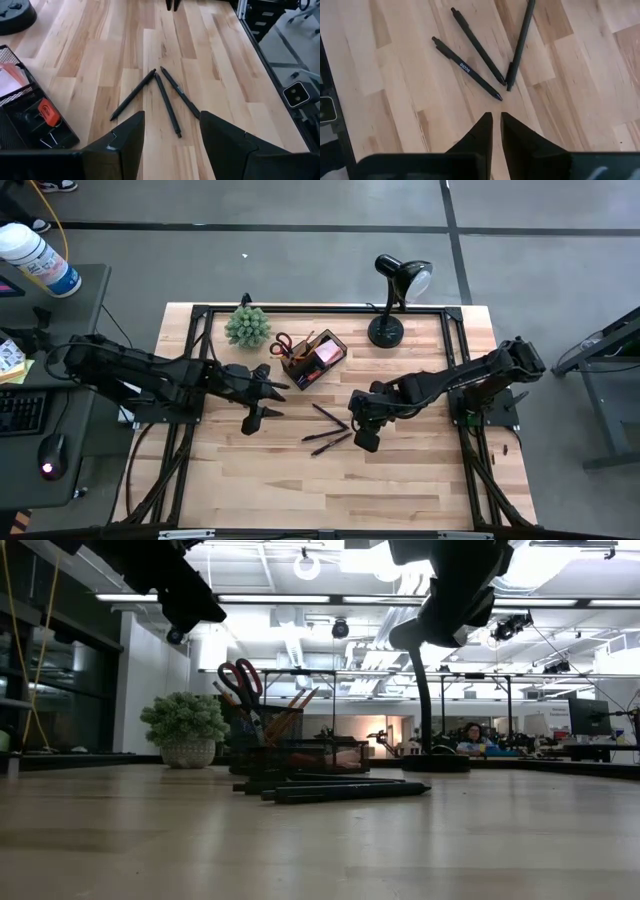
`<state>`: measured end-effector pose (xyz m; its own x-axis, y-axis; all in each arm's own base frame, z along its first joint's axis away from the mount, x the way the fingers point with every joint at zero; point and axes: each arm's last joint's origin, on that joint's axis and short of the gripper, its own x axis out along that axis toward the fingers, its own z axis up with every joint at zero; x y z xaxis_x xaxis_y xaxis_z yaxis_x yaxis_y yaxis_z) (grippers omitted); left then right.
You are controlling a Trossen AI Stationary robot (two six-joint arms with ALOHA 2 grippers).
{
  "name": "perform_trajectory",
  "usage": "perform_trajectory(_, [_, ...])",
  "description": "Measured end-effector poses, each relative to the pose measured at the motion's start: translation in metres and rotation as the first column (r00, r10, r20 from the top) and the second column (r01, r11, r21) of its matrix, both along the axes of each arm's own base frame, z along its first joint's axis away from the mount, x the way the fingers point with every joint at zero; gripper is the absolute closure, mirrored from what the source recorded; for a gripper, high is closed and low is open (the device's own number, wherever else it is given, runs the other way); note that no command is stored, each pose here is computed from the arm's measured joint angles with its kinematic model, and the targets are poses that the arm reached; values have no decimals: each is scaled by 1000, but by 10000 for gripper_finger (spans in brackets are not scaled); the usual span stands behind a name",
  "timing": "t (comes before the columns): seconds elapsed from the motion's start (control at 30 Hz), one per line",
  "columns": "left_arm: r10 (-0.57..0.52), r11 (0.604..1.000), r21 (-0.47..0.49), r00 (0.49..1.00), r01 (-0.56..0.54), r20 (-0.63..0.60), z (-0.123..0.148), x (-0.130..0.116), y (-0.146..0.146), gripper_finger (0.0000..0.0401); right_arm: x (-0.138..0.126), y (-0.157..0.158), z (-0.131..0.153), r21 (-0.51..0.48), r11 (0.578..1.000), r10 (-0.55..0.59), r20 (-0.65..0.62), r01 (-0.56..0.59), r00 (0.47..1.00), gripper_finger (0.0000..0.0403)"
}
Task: Pick and place office supplies into organizer
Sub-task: Put the bottom black pen into the black desk organizer
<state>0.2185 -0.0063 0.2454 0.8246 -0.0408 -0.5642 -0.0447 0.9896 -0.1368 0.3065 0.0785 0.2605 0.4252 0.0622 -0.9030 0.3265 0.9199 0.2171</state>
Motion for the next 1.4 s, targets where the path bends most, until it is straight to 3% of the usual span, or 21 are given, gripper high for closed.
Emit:
perform_trajectory(0.3, [-65, 998, -10, 998, 65, 2, 0, 0, -2, 222, 1, -1, 0, -34, 999, -10, 15, 11, 1000, 373])
perform_trajectory(0.63, [-72, 997, 33, 997, 72, 2, 0, 0, -1, 222, -6, 10, -1, -101, 995, 5, -11, -7, 1000, 376])
perform_trajectory(1.03, [-72, 997, 32, 997, 72, -3, 0, 0, -1, 222, -10, 20, -1, -109, 993, 42, -18, -44, 999, 378])
perform_trajectory(1.4, [-72, 997, 32, 997, 72, -3, 0, 0, -1, 222, -19, 29, -2, -183, 982, 29, -38, -36, 999, 384])
